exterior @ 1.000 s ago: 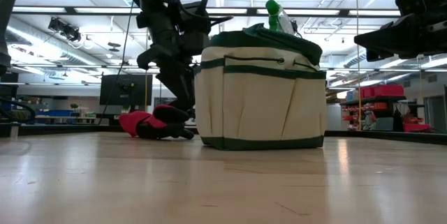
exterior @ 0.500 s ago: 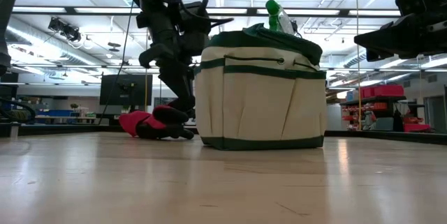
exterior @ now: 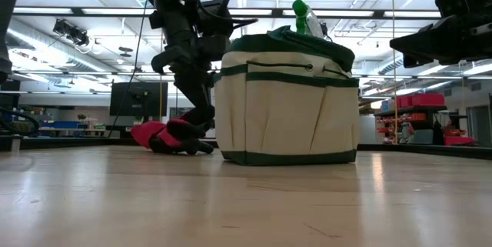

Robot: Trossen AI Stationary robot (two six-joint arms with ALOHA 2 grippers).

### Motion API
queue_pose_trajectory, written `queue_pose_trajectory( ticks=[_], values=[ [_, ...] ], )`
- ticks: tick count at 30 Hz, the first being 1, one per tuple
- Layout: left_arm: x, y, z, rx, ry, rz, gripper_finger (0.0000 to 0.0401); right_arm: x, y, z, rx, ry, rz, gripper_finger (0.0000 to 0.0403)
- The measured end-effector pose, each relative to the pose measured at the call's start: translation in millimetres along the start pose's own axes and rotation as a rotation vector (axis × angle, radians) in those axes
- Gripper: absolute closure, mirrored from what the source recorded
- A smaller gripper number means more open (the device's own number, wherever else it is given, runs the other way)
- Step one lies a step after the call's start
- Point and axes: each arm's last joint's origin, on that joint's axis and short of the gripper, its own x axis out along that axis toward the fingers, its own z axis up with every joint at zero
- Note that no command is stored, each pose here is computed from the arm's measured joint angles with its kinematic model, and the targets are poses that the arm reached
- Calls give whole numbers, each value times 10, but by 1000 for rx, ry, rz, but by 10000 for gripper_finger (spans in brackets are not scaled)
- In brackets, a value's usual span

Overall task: Pick & Place Garden tools in Gardening bag
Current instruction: Put the red gloves into the light brown and green gardening bag

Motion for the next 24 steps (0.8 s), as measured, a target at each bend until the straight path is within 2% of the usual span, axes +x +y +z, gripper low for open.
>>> queue_pose_trajectory(
  ticks=[10, 24],
  values=[
    [-274, 14, 117, -27, 41, -2, 395, 0, 0, 2, 0, -1, 0, 401],
    [-990, 50, 457, -77, -41, 49, 395, 0, 0, 2, 0, -1, 0, 401]
  ],
)
